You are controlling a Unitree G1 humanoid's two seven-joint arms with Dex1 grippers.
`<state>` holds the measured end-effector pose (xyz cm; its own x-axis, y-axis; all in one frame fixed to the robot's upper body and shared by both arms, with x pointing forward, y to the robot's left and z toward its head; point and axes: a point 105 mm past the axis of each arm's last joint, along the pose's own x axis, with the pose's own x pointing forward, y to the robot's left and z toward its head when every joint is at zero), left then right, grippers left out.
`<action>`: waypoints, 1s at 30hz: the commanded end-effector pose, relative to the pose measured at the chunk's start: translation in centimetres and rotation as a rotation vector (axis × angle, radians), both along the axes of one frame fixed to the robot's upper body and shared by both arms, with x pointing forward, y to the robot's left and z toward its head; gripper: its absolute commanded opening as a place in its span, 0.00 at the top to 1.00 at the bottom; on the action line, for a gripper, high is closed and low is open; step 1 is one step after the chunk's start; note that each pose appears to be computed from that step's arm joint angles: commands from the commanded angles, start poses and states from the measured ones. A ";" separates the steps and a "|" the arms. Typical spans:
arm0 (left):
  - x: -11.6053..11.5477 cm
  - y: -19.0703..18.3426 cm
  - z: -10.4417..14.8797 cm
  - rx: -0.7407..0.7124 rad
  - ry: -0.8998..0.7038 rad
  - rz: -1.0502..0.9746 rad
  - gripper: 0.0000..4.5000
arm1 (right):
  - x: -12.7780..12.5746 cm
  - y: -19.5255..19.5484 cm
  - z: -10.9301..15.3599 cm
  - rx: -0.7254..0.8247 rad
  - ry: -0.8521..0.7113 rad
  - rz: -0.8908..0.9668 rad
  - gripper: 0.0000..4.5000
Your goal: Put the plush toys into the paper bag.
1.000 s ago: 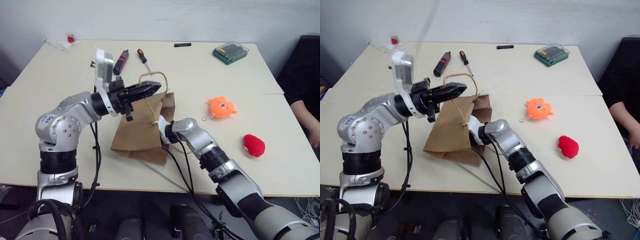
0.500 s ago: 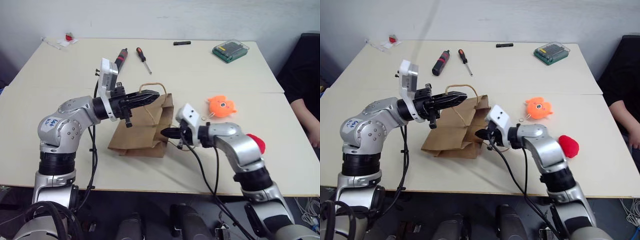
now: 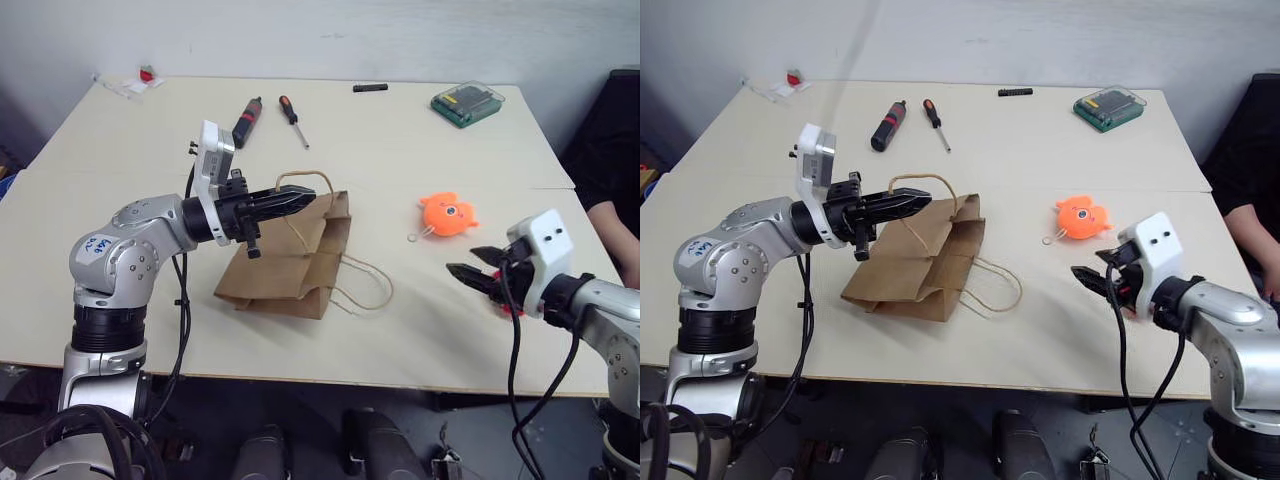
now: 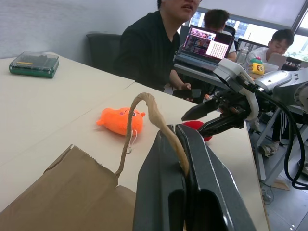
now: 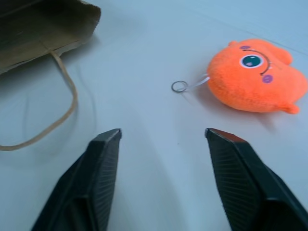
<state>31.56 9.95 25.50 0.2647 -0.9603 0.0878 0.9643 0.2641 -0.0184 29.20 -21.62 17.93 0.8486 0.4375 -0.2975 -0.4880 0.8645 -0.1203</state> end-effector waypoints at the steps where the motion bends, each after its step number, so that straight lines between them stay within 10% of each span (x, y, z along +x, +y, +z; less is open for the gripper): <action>1: -0.6 0.0 1.4 -0.010 -0.059 -0.017 1.00 | 1.8 -0.5 1.3 -0.060 -0.092 -0.048 0.07; 13: -0.6 -0.3 1.8 -0.007 -0.084 -0.018 1.00 | 12.9 0.8 -1.0 -0.218 -0.182 -0.151 0.01; 25: -0.7 0.0 1.8 -0.006 -0.095 -0.003 1.00 | 12.4 0.7 -2.3 -0.241 -0.157 -0.080 0.80; 30: -0.7 0.0 2.1 -0.003 -0.103 -0.017 1.00 | 9.1 3.8 0.3 -0.021 -0.167 0.122 0.96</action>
